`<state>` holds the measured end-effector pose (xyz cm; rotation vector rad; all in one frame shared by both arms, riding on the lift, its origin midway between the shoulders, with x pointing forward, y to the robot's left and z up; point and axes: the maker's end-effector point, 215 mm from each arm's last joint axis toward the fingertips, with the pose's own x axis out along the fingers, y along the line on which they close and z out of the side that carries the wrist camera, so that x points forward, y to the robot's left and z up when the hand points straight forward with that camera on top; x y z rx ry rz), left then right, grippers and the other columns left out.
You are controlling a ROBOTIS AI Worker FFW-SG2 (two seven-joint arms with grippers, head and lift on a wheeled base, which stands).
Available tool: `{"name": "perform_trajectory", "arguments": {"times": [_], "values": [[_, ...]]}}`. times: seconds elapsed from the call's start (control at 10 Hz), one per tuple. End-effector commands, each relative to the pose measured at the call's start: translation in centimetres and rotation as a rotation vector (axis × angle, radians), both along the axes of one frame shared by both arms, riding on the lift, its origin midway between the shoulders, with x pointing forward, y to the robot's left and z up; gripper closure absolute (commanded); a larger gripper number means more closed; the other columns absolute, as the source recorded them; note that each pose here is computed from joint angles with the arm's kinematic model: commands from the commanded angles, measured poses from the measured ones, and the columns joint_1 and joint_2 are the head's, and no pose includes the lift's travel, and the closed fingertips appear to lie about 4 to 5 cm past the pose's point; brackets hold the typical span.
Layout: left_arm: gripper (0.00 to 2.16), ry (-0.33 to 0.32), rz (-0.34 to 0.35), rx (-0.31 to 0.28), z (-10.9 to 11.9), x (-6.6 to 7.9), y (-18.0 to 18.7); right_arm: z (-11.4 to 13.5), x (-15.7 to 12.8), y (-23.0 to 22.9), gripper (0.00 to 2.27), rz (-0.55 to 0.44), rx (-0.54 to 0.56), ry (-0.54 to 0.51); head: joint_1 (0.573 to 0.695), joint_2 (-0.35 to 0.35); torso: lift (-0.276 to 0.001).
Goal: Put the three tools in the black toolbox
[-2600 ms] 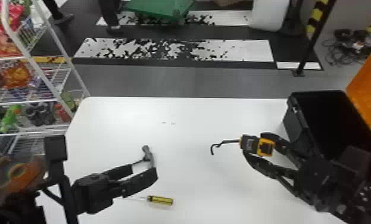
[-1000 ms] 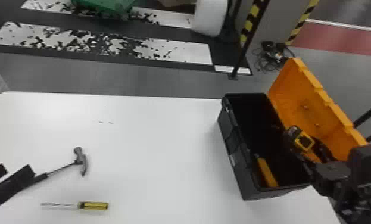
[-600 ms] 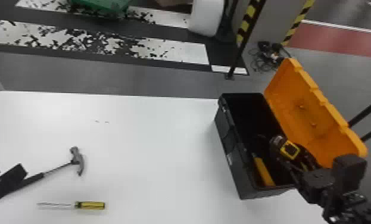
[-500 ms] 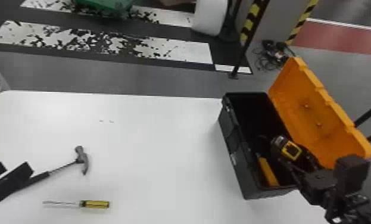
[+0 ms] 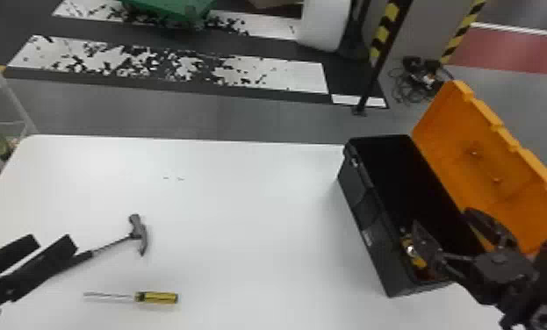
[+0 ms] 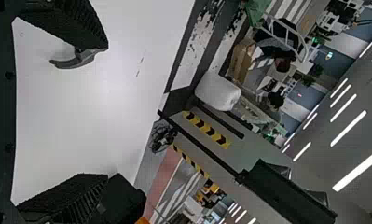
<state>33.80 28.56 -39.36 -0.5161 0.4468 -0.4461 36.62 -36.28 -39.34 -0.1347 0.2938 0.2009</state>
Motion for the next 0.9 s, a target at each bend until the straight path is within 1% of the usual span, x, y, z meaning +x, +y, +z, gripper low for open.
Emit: {"name": "perform_trajectory", "arguments": {"times": [0.0,0.1,0.2,0.3,0.4,0.5,0.6,0.7,0.8], "values": [[0.00,-0.003,-0.002,-0.001,0.1,0.1,-0.5,1.8,-0.3,1.5,0.04,0.021,0.108,-0.037,0.695,-0.130,-0.055],[0.00,-0.001,0.000,-0.002,0.0,0.1,-0.7,3.0,-0.7,2.7,0.04,0.031,0.179,-0.068,0.695,-0.122,-0.055],[0.00,0.005,-0.005,0.001,-0.3,0.1,-1.1,3.8,-1.1,4.7,0.05,0.059,0.254,-0.085,0.695,-0.105,-0.055],[0.01,0.013,-0.004,0.004,-0.6,0.0,-1.3,4.0,-1.5,7.0,0.05,0.080,0.304,-0.095,0.695,-0.083,-0.055],[0.02,0.019,-0.003,0.003,-0.9,-0.1,-1.4,4.0,-1.7,8.6,0.04,0.096,0.337,-0.098,0.695,-0.058,-0.055],[0.04,0.028,0.000,0.002,-1.4,-0.2,-1.4,4.5,-1.8,9.8,0.04,0.116,0.355,-0.120,0.695,-0.041,-0.055],[0.06,0.039,0.005,-0.001,-2.0,-0.3,-1.2,4.8,-1.9,10.4,0.05,0.119,0.368,-0.144,0.695,-0.011,-0.055],[0.06,0.060,-0.003,-0.009,-3.1,-0.5,-1.9,5.3,-2.0,10.6,0.05,0.112,0.385,-0.180,0.695,0.012,-0.055],[0.07,0.067,-0.012,-0.014,-3.6,-0.5,-2.5,6.0,-2.0,10.5,0.05,0.098,0.404,-0.221,0.695,0.020,-0.055]]}}
